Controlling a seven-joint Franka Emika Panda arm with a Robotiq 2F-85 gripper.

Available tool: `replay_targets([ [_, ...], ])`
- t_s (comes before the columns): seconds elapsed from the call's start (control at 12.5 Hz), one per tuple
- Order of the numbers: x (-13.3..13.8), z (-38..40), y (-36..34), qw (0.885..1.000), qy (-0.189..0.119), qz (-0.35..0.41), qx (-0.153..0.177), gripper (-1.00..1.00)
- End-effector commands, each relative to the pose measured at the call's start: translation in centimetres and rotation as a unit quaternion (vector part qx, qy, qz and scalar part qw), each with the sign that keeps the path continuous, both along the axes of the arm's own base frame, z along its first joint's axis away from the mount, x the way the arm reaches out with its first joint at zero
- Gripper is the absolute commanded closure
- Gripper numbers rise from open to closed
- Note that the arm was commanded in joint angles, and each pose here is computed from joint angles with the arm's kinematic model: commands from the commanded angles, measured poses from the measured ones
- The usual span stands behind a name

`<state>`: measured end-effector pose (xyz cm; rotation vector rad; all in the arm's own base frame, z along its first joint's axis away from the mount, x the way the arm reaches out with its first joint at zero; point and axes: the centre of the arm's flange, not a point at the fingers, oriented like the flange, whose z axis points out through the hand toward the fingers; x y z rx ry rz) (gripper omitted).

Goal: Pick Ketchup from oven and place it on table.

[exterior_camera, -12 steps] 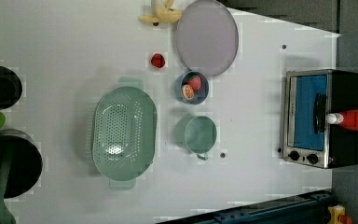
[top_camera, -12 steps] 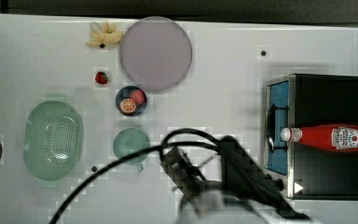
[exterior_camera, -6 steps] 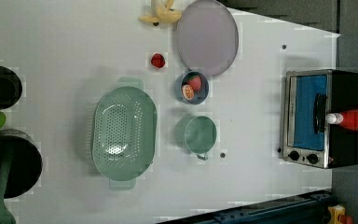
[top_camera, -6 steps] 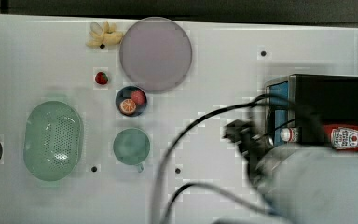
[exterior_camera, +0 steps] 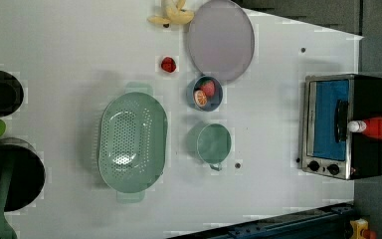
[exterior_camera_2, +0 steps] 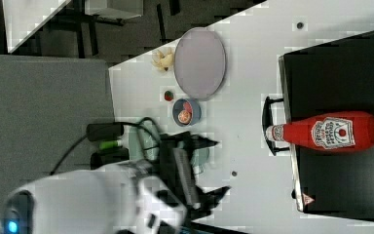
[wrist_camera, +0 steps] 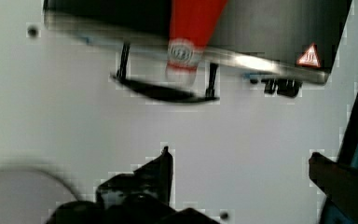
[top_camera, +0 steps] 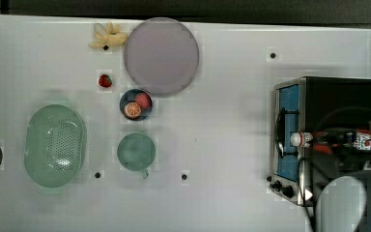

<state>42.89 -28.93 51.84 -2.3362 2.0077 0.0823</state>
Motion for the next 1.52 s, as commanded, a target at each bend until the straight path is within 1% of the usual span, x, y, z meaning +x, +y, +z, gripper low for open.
replay_targets([
  [0.08, 2.3, -1.7, -2.2, 0.999, -0.026, -0.001, -0.044, -1.00],
  [0.32, 2.6, -5.3, -7.0, 0.995, -0.027, -0.040, -0.084, -1.00],
  [0.48, 2.7, -7.5, -9.0, 0.993, -0.021, -0.060, -0.099, -1.00],
  [0.56, 2.8, -8.6, -9.6, 0.993, -0.019, -0.071, -0.095, -1.00],
  [0.72, 2.8, -11.1, -10.5, 0.992, -0.019, -0.103, -0.072, -1.00],
  [0.8, 2.9, -12.0, -11.0, 0.990, -0.026, -0.115, -0.072, -1.00],
  [0.96, 3.4, -13.1, -11.6, 0.988, -0.032, -0.117, -0.091, -1.00],
  [1.44, 3.2, -16.0, -12.0, 0.989, -0.006, -0.120, -0.092, -1.00],
  [1.52, 3.3, -16.3, -11.9, 0.989, -0.005, -0.121, -0.090, -0.92],
])
